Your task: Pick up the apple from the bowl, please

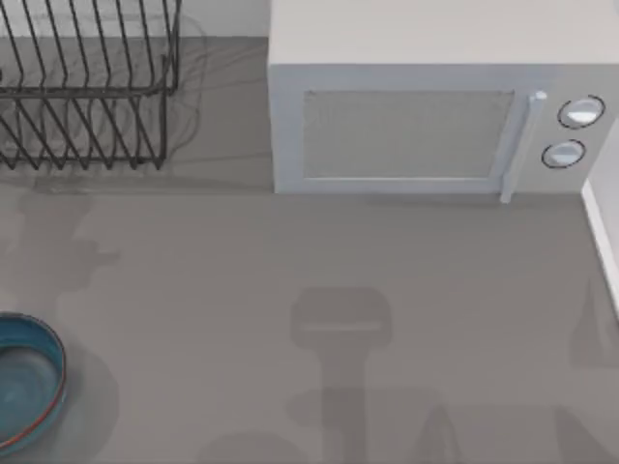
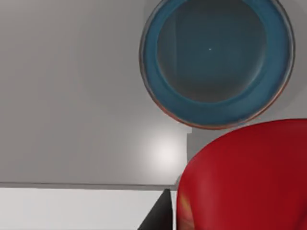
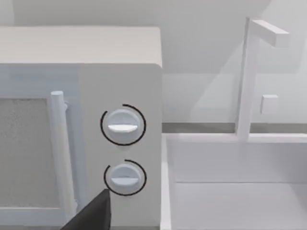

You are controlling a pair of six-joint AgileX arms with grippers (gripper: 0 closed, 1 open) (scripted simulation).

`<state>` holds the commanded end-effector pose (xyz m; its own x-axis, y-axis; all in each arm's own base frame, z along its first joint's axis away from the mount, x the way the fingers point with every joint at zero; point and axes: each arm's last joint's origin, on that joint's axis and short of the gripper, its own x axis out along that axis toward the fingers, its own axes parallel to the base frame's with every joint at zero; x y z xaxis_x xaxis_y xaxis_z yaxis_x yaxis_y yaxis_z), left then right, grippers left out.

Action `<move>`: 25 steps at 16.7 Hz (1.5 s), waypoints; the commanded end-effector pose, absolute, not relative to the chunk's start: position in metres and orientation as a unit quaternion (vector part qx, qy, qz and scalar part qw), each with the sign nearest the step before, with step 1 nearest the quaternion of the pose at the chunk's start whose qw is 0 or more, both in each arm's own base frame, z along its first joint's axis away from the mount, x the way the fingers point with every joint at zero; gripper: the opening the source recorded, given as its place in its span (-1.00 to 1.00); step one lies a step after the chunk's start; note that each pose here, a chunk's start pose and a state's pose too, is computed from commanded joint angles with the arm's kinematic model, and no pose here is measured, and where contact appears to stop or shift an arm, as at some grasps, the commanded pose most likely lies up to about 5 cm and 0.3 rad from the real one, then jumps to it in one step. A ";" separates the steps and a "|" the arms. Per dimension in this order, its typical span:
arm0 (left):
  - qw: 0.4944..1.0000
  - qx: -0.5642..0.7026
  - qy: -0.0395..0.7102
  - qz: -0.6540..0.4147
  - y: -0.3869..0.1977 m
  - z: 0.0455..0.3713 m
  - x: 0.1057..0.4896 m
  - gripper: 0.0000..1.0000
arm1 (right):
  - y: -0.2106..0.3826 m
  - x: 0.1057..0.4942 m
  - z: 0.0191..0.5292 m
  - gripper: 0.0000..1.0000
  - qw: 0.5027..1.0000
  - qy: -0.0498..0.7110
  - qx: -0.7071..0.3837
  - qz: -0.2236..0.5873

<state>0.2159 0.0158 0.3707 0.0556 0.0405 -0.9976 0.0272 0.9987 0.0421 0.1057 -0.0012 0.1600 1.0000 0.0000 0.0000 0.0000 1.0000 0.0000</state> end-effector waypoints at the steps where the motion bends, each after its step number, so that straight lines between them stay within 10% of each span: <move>1: 0.727 0.025 0.686 0.005 0.016 0.374 0.214 -1.00 | -0.001 0.106 0.160 1.00 1.000 0.000 0.000 0.000; 9: 0.722 0.021 0.691 0.003 0.001 0.367 0.235 -1.00 | -0.001 0.106 0.160 1.00 1.000 0.000 0.000 0.000; 19: 0.707 0.009 0.707 -0.005 -0.210 0.285 0.297 -1.00 | -0.001 0.106 0.160 1.00 1.000 0.000 0.000 0.000; 25: 0.707 0.007 0.707 -0.007 -0.240 0.269 0.293 -1.00 | -0.001 0.106 0.160 1.00 1.000 0.000 0.000 0.000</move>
